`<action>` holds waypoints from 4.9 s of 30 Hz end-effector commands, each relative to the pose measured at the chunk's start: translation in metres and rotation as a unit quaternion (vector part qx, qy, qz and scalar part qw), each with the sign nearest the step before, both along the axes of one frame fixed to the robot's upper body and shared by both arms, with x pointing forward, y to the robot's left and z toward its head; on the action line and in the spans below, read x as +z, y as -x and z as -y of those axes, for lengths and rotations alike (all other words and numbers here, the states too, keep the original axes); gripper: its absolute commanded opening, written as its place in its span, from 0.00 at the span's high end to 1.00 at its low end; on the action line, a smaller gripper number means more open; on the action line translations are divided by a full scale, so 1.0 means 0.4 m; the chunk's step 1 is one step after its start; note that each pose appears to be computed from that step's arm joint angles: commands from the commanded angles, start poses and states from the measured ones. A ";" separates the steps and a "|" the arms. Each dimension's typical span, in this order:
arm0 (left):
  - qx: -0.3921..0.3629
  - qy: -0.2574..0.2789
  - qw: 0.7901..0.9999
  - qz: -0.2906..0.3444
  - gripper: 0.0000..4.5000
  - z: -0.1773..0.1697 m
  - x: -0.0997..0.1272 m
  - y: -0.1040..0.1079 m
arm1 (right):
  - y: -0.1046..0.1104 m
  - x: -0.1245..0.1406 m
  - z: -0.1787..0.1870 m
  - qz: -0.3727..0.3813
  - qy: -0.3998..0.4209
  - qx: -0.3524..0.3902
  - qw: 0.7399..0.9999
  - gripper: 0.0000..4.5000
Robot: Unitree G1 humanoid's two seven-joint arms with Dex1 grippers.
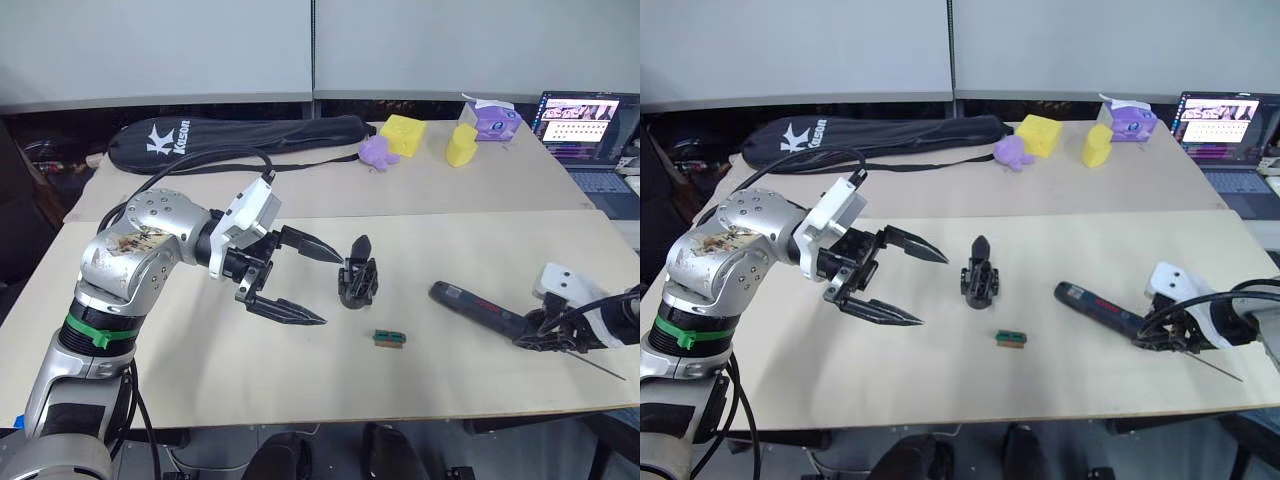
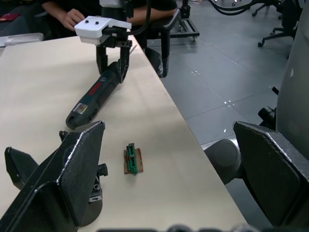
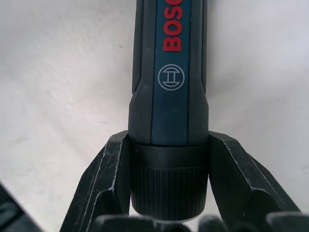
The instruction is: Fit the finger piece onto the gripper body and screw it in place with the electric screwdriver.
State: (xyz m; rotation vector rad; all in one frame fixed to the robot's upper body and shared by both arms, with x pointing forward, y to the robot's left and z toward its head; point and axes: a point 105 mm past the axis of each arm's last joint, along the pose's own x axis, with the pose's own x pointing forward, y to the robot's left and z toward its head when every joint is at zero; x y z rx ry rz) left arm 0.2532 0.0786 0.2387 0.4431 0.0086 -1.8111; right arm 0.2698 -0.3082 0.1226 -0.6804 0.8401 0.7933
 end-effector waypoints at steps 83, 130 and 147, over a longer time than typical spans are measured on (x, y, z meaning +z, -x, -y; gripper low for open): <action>0.106 0.018 0.993 -0.048 0.00 0.062 -0.304 -0.059 | 0.118 0.212 -0.440 0.393 -0.456 0.003 0.799 0.57; 0.108 0.020 0.992 -0.053 0.00 0.059 -0.358 -0.066 | 0.100 0.213 -0.448 0.400 -0.448 0.009 0.800 0.57; 0.102 0.019 0.994 -0.045 0.00 0.069 -0.347 -0.064 | 0.097 0.187 -0.441 0.393 -0.446 0.002 0.804 0.57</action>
